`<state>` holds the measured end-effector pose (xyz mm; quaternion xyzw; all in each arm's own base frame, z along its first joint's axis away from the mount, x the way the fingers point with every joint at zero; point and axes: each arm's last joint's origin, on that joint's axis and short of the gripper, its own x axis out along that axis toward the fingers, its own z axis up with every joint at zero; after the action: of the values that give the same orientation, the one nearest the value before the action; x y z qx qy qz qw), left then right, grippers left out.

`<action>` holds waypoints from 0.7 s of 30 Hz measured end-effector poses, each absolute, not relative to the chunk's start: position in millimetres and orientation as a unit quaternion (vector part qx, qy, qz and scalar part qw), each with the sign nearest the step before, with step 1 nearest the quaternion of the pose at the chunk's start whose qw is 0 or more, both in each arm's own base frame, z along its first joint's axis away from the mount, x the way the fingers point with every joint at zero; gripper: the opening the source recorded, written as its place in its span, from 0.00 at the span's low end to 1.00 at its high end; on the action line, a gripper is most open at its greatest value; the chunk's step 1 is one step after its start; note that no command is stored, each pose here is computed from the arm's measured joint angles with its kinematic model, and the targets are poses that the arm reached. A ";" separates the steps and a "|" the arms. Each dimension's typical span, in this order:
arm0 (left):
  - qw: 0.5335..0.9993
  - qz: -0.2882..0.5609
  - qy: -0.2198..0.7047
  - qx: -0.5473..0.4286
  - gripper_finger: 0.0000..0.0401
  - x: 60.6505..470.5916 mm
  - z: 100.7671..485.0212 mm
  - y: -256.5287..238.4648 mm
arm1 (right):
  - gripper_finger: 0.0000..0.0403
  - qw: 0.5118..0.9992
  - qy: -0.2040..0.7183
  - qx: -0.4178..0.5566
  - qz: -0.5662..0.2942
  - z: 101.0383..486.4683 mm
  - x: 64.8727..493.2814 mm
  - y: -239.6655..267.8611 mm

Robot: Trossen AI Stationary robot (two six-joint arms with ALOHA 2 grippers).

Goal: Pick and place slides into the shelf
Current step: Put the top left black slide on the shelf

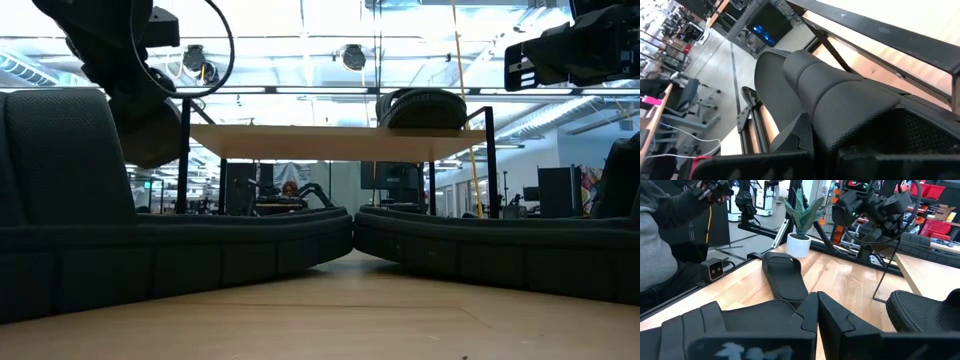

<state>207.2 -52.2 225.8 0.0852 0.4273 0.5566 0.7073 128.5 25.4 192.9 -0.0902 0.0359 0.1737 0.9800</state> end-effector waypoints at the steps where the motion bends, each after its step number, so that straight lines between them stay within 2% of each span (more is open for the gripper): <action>1: 0.707 0.556 0.428 0.087 0.00 207.1 226.4 -51.5 | 0.00 0.980 0.036 -0.090 0.174 192.9 128.5 25.4; 6: 0.715 0.553 0.420 0.081 0.00 202.3 235.0 -47.6 | 0.00 0.980 0.036 -0.091 0.174 192.9 128.5 25.4; 12: 0.709 0.542 0.450 0.029 0.00 196.6 234.5 -57.4 | 0.00 0.980 0.034 -0.091 0.173 193.3 128.5 25.4; 21: 0.690 0.472 0.548 -0.025 0.00 182.5 234.0 -92.2 | 0.00 0.980 0.035 -0.086 0.173 193.3 128.5 25.4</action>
<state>182.5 -92.2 234.0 -0.0254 0.5483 0.4724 0.6896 128.5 25.4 193.3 -0.0861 0.0349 0.1732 0.9805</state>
